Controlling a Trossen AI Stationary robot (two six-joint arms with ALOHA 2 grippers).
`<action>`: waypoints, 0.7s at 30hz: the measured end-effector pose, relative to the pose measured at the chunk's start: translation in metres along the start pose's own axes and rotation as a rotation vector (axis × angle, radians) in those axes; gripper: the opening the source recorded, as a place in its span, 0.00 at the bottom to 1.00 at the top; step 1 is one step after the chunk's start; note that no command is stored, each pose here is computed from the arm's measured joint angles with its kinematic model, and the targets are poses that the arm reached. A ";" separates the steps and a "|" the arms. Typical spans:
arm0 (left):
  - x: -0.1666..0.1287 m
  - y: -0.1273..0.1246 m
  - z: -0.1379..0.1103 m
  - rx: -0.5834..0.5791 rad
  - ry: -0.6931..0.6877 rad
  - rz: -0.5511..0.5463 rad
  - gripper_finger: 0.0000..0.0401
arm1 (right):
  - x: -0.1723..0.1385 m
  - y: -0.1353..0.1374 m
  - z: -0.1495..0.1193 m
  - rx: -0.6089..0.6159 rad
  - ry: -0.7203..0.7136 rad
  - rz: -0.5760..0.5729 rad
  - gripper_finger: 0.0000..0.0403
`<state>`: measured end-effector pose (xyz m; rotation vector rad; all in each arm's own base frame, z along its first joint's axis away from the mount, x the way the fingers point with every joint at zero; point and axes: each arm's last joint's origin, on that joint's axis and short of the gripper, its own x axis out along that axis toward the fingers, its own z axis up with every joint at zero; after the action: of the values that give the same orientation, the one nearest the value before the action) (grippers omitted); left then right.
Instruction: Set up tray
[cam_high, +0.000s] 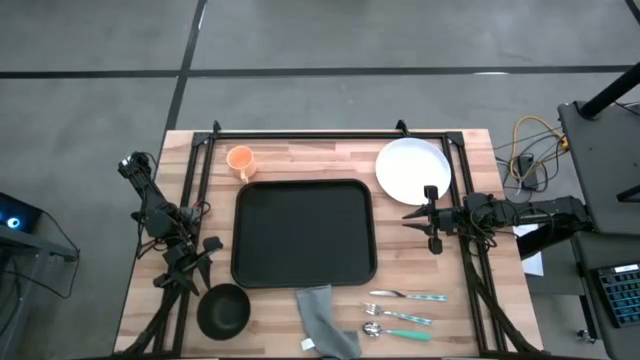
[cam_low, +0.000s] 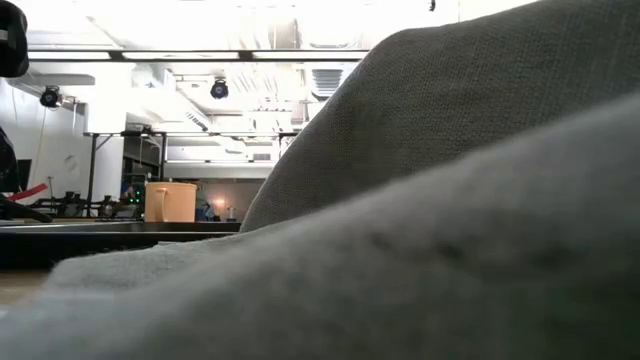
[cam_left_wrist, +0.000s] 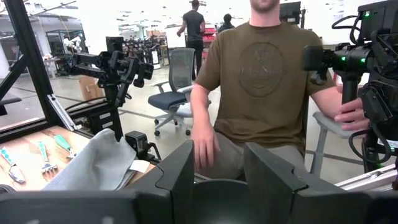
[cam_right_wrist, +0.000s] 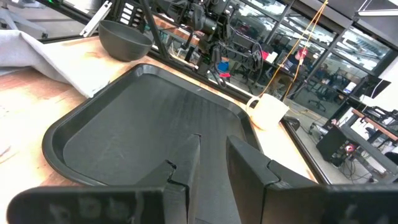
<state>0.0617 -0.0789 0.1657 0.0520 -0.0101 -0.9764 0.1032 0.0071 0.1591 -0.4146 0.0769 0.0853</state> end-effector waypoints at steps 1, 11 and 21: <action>0.000 0.000 0.000 0.000 0.000 0.000 0.30 | 0.000 0.000 0.000 0.000 0.000 0.000 0.17; 0.000 0.000 0.000 0.002 -0.003 0.000 0.30 | 0.000 0.000 0.000 0.000 0.000 0.000 0.17; 0.000 0.000 0.005 0.042 -0.050 0.002 0.30 | 0.000 0.000 0.000 0.000 0.000 0.001 0.17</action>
<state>0.0617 -0.0789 0.1704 0.0666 -0.0762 -0.9753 0.1032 0.0071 0.1590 -0.4146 0.0771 0.0859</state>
